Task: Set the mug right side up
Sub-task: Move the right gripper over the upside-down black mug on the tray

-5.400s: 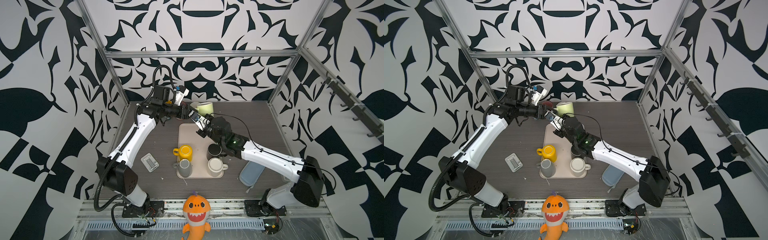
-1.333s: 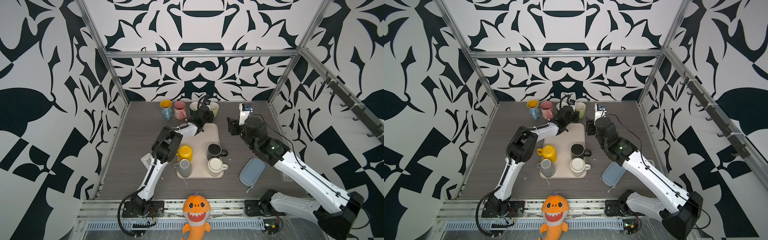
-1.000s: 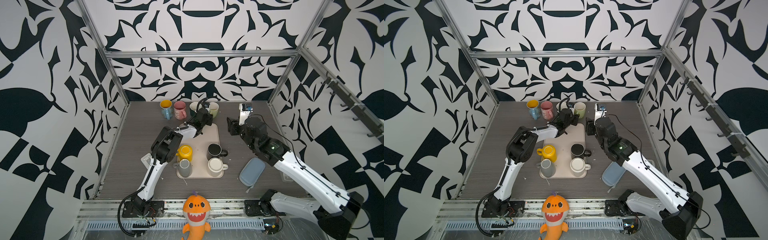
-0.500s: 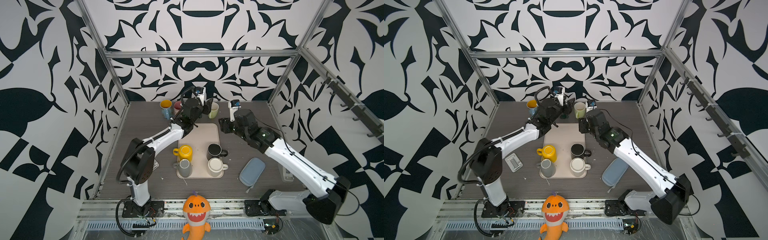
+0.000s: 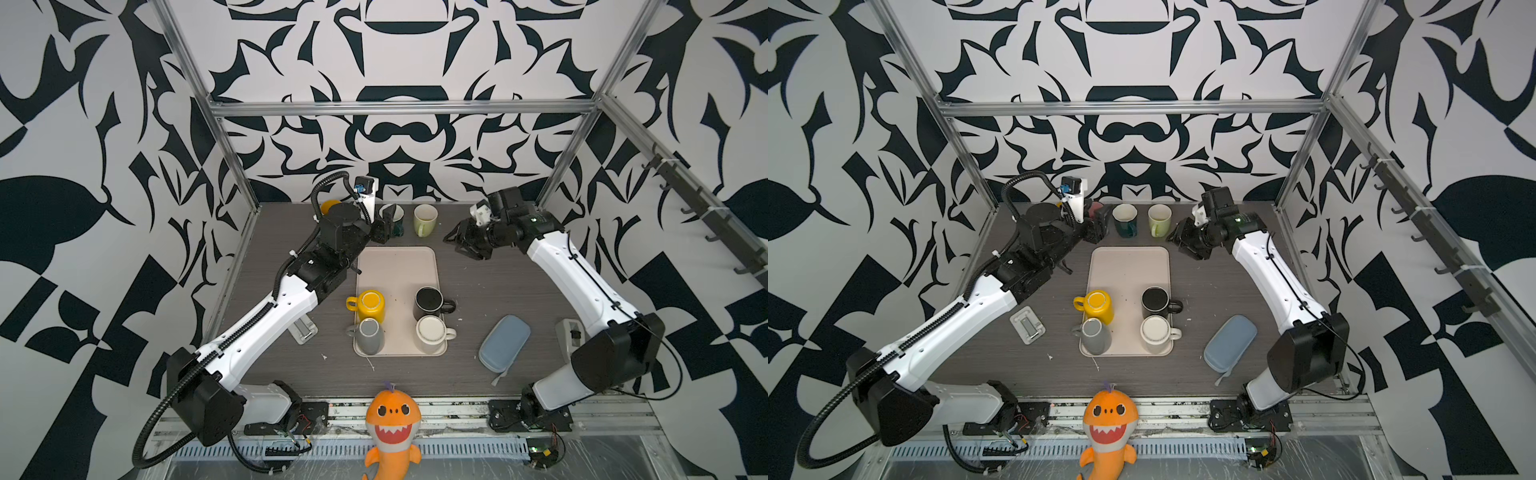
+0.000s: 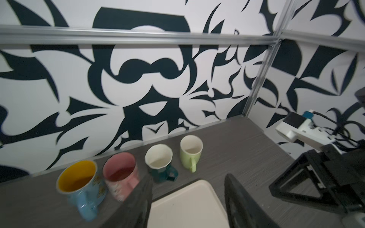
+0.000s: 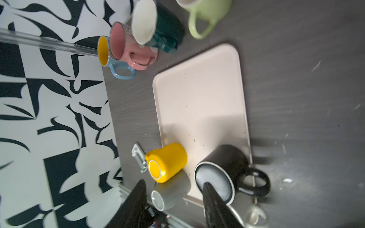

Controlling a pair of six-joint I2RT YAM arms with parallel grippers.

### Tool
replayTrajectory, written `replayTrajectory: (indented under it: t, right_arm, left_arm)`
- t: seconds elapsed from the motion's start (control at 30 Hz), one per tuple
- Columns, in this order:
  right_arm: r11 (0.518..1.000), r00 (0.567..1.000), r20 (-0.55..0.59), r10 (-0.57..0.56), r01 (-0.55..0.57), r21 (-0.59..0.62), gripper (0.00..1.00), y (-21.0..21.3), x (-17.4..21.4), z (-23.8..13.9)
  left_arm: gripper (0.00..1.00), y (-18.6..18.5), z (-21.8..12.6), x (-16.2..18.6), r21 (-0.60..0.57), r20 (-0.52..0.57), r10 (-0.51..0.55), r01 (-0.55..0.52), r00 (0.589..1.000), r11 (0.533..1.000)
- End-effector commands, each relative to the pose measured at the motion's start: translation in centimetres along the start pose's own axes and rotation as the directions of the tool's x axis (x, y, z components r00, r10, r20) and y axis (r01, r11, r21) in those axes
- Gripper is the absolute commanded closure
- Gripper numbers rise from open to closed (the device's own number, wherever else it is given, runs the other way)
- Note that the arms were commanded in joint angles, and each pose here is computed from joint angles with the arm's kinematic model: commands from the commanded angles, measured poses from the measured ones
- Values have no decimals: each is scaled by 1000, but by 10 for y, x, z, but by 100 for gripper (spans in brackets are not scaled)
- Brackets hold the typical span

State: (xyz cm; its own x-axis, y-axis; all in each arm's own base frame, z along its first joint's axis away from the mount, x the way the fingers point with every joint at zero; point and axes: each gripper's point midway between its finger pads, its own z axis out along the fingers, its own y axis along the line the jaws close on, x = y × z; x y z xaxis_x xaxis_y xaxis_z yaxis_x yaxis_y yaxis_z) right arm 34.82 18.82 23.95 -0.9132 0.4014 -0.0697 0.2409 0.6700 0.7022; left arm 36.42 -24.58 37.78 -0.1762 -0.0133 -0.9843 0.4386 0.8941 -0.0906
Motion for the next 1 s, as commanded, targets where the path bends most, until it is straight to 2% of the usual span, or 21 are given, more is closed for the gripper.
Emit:
replayTrajectory:
  t: [0.0, 0.07, 0.23, 0.43, 0.67, 0.83, 0.97]
  right_arm:
    - [971, 966, -139, 216, -228, -70, 50, 4, 27, -5]
    - [966, 957, -150, 246, -255, -42, 50, -4, 32, -4]
    - [927, 907, -191, 375, -373, 46, 50, -34, 47, 8]
    - [881, 861, -187, 472, -453, 136, 50, -59, 54, 16]
    - [825, 805, -192, 561, -525, 208, 49, -82, 56, 25]
    - [805, 790, -171, 589, -552, 220, 50, -87, 54, 31]
    - [772, 758, -169, 630, -587, 244, 51, -99, 61, 39]
  left_arm:
    - [39, 23, -8, 28, -119, -100, 34, -46, 994, 992]
    - [39, 28, -21, 20, -138, -77, 32, -42, 997, 990]
    - [38, 34, -23, 26, -162, -93, 45, -60, 995, 985]
    - [37, 41, -24, 35, -200, -130, 57, -83, 990, 976]
    - [35, 45, -21, 45, -219, -163, 64, -99, 985, 971]
    - [35, 50, -24, 48, -242, -185, 74, -119, 980, 963]
    - [34, 51, -24, 49, -245, -189, 78, -124, 979, 962]
